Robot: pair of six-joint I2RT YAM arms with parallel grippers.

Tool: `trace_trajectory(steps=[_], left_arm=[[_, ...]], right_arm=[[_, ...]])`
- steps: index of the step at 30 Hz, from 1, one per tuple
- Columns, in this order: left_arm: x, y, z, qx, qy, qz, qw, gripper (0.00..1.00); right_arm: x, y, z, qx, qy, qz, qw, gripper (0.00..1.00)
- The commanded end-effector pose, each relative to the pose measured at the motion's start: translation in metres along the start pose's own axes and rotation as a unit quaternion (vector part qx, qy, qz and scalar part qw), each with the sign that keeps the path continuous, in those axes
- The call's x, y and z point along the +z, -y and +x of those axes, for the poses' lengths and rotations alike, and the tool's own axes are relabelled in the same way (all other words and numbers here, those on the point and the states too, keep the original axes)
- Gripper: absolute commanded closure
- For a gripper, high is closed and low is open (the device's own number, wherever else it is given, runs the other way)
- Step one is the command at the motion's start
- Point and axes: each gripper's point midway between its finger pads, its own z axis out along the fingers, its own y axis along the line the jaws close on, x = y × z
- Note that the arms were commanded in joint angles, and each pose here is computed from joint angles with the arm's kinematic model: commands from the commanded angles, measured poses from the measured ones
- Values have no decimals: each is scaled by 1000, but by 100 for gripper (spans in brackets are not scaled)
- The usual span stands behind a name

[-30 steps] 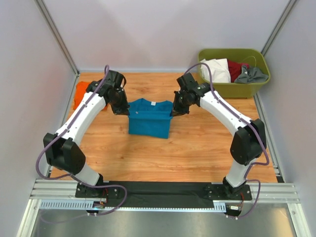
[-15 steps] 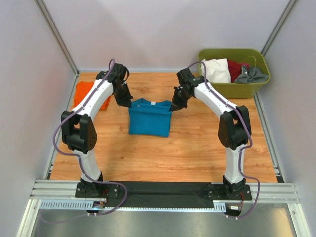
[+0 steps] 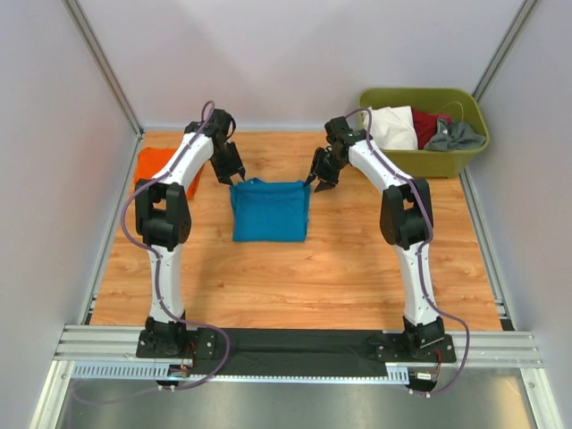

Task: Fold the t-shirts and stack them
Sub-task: Fold the tshirt

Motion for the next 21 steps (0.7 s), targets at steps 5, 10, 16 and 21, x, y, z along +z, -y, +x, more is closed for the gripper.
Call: trace_trajectory(steps=[5,10,16,21], left_arm=[[-57,41,-68,57,107,90,989,27],[-93,60,-43,54,110,181,976,20],[-73,98,-3,52,78,322,942,29],[-34,100,-16,32,103,324,940,95]], right_arm=[[-47,-28,-58,-12,78,-76,994,46],[-85,-68,-37,-42,97,-163,981,36],[-73,-101,-7,-75,114,-242,961,56],[-26,-86,-19,-46,103,-201,973,98]])
